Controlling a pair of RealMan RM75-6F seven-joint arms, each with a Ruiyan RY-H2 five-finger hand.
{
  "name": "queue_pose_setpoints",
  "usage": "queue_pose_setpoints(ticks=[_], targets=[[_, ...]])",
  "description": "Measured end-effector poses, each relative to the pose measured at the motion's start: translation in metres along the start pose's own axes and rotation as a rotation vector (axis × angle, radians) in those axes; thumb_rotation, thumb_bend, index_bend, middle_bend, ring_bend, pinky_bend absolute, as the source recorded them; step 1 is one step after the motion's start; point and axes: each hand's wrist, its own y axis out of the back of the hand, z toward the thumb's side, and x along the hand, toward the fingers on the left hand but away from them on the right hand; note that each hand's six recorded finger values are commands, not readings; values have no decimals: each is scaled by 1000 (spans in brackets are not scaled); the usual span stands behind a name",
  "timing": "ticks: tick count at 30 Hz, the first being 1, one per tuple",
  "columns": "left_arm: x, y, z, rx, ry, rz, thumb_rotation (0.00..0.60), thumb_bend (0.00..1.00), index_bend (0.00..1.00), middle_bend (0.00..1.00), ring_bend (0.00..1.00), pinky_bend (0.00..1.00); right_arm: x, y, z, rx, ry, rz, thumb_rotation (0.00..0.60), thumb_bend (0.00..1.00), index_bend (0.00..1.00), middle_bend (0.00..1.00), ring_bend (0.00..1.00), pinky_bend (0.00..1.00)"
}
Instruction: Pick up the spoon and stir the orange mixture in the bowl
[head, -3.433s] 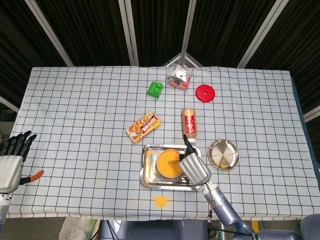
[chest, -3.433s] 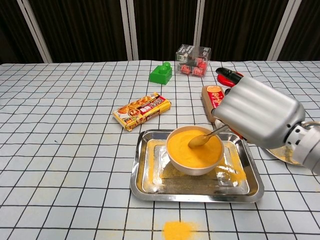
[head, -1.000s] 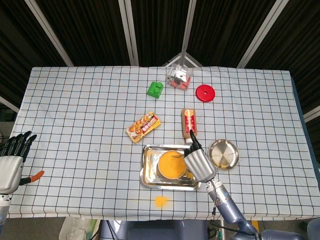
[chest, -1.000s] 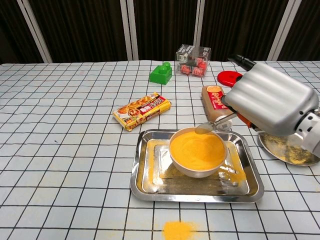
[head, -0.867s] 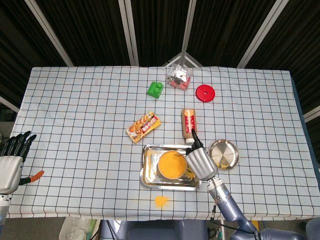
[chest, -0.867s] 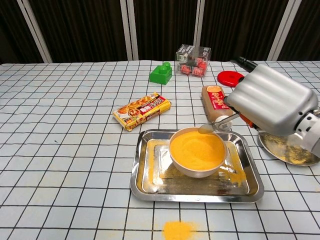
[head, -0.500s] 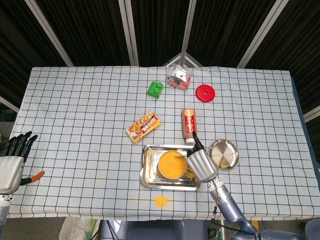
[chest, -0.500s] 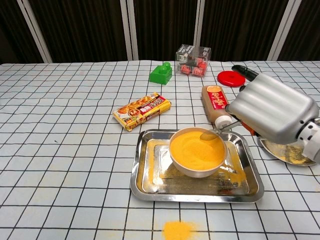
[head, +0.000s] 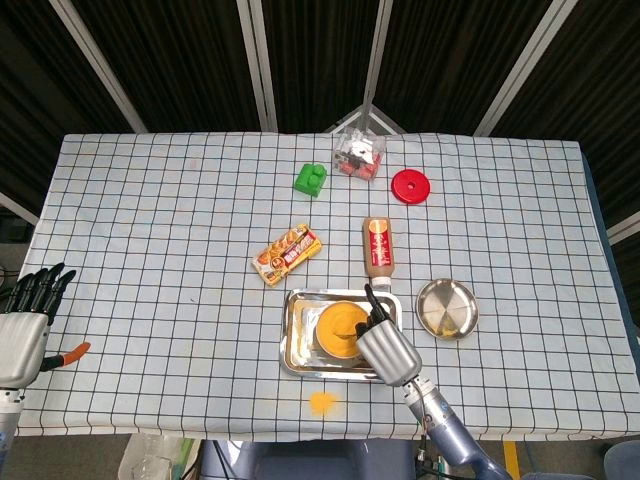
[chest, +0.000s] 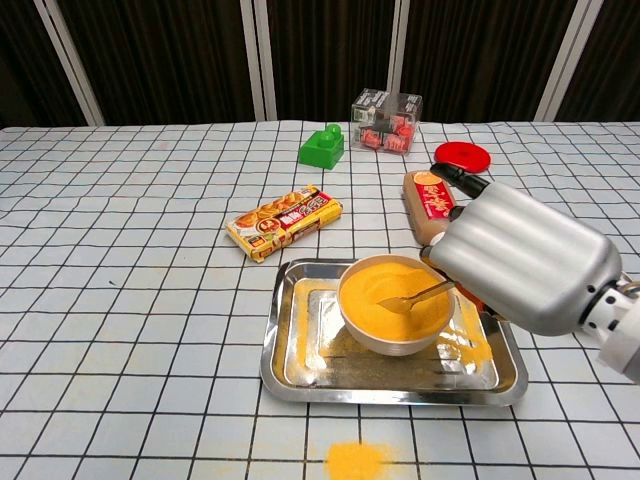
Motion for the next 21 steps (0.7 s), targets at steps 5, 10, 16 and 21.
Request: queue_pose_setpoints(ticks=[5,10,16,21], targets=[[0,0,0,-1,0,3,600,0,0,0,0,0,-4,3,-5,6,-19,-18,600,833,950,797,472,0],[0,0,-1,1,1,0,600,0,0,0,0,0,-11,1,-19,25,-58,-23,600,832,950,797,472,0],[1,-1,-1,4,3,-2,600,0,0,0,0,0,-18,-5,-39,35,-116,-8,600,832,950,797,472,0],[1,-2,-1,7,3,-4,600,0,0,0,0,0,-19,-14,-47,45,-132,12,600,832,950,797,472,0]])
